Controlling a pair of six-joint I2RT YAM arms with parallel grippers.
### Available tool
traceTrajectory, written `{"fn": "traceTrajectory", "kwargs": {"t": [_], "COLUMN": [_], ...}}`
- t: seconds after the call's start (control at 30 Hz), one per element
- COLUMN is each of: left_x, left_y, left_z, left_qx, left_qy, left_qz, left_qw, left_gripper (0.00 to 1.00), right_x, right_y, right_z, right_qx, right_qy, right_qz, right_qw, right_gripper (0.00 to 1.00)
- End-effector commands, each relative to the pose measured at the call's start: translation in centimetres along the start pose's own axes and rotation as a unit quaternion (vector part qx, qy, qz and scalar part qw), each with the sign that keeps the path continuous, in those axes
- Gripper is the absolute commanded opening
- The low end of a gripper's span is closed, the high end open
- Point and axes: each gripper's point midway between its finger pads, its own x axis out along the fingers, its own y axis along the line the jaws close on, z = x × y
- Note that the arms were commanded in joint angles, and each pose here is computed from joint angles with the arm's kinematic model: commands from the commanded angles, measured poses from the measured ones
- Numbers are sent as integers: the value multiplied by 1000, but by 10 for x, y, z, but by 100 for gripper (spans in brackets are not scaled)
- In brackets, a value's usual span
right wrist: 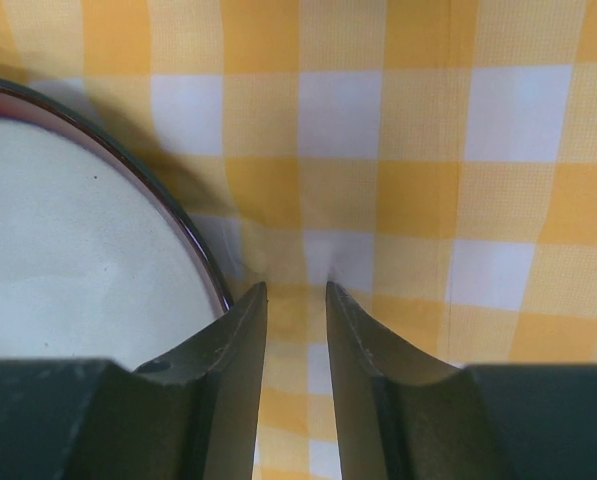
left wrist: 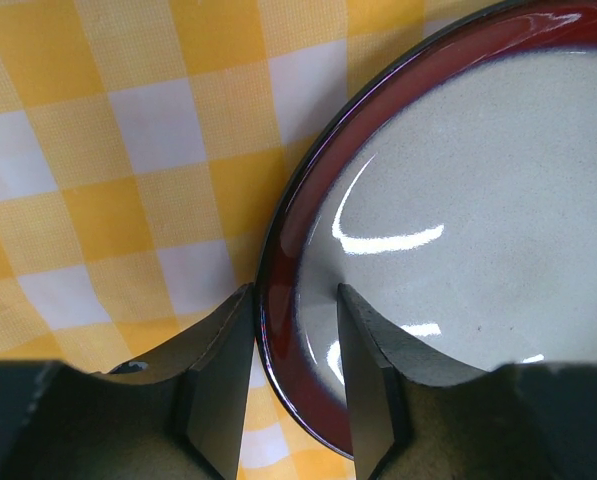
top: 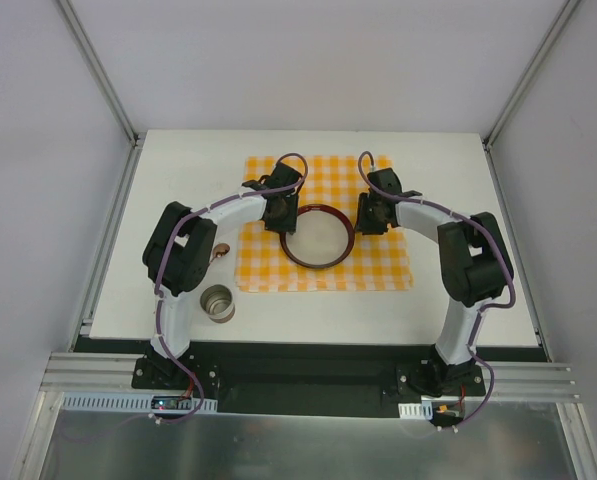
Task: Set the dinner table for one person
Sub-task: Move the plate onto the napkin.
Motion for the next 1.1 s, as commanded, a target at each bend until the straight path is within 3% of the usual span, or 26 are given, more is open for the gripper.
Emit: {"fn": "traceTrajectory", "kwargs": {"t": [0.0, 0.43, 1.07], "left_x": [1, -3, -7], "left_y": [-3, -2, 3], "left_z": [4, 2, 1], "left_qx": [5, 3, 6], "left_qy": [-1, -2, -6], "left_qz": [-3, -3, 6], "left_qw": [1000, 1000, 1000], "left_gripper": [37, 36, 36], "right_x": [-3, -36, -22], "right_y": [12, 13, 30], "right_z": [13, 33, 20], "right_qx": [-4, -20, -21], "right_qy": [-11, -47, -25], "right_qz": [26, 14, 39], "right_qw": [1000, 999, 999], "right_gripper": [33, 33, 34]}}
